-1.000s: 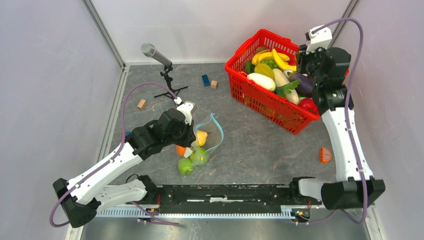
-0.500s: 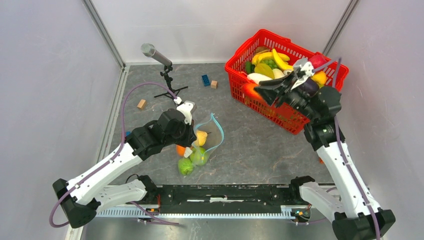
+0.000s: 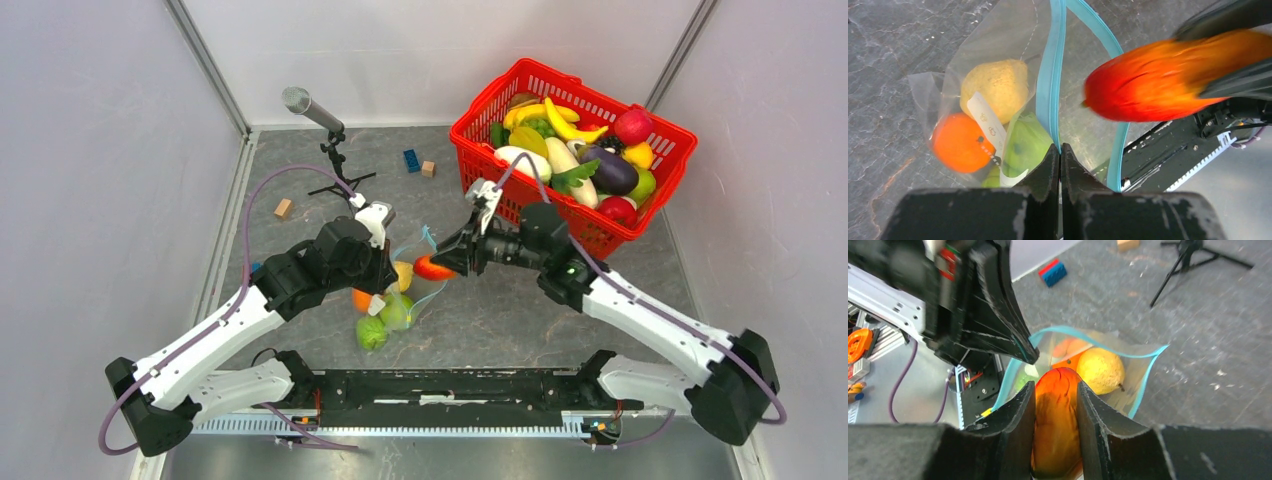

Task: Place the food in the zip-top bag and seal the zipper
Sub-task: Place the fake fruit in the zipper food storage bag.

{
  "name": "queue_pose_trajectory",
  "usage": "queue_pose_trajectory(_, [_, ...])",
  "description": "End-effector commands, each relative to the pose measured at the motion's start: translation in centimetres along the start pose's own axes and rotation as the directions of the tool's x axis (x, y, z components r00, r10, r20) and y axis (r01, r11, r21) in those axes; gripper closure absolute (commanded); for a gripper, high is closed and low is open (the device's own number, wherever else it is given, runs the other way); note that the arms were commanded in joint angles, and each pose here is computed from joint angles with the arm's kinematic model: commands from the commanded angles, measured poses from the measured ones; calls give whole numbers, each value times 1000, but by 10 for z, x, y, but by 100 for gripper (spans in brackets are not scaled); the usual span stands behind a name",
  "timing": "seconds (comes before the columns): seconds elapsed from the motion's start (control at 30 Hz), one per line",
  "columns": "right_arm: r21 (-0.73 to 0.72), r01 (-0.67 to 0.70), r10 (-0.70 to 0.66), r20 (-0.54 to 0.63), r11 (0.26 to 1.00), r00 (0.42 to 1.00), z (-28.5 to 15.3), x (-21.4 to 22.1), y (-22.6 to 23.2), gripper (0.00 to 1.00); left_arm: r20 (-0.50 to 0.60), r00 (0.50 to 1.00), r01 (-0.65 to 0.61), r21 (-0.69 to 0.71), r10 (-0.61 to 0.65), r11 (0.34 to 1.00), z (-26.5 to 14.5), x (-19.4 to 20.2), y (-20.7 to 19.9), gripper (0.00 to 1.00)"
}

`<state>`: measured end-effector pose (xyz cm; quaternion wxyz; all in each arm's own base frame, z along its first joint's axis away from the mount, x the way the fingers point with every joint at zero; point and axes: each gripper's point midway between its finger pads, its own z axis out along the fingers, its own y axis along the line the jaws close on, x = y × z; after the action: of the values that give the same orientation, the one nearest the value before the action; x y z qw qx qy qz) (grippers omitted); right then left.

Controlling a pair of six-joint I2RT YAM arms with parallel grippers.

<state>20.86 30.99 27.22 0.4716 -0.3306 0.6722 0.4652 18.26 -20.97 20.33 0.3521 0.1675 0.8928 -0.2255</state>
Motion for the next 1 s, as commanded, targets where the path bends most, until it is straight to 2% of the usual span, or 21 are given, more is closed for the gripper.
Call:
queue_pose_trajectory(0.0, [21, -13, 12, 46, 1000, 999, 23, 6, -4, 77, 66, 997, 28, 121, -36, 992, -14, -24, -26, 98])
queue_pose_trajectory(0.17, [-29, -57, 58, 35, 998, 998, 43, 25, 6, 77, 78, 997, 0, 210, -17, 978, -24, -26, -41, 98])
queue_pose_trajectory(0.27, [-60, -86, 91, 82, 995, 992, 46, 24, 13, 74, 97, 995, -1, 245, -24, 969, -29, -29, -46, 98])
queue_pose_trajectory(0.4, [-106, -116, 125, 84, 988, 989, 51, 27, 21, 74, 161, 986, -12, 292, -37, 956, -43, -40, -54, 98])
queue_pose_trajectory(0.6, [-198, -109, 127, 82, 974, 988, 59, 25, 47, 70, 211, 976, 9, 223, -57, 975, -45, -47, -40, 98])
queue_pose_trajectory(0.67, [-208, -110, 128, 72, 972, 989, 59, 27, 48, 62, 205, 977, 24, 182, -62, 983, -41, -45, -33, 98])
queue_pose_trajectory(0.73, [-163, -101, 111, 57, 981, 992, 58, 31, 41, 41, 191, 979, 38, 158, -68, 987, -38, -41, -28, 98])
queue_pose_trajectory(0.8, [-125, -73, 80, 55, 989, 995, 55, 31, 36, 27, 193, 979, 47, 123, -71, 991, -36, -40, -21, 98])
queue_pose_trajectory(0.87, [-97, -30, 37, 66, 995, 997, 48, 23, 34, 20, 192, 979, 52, 115, -73, 992, -34, -38, -19, 98])
queue_pose_trajectory(0.97, [-69, 22, -15, 95, 997, 995, 39, 5, 35, 16, 195, 978, 55, 102, -74, 993, -33, -37, -16, 98])
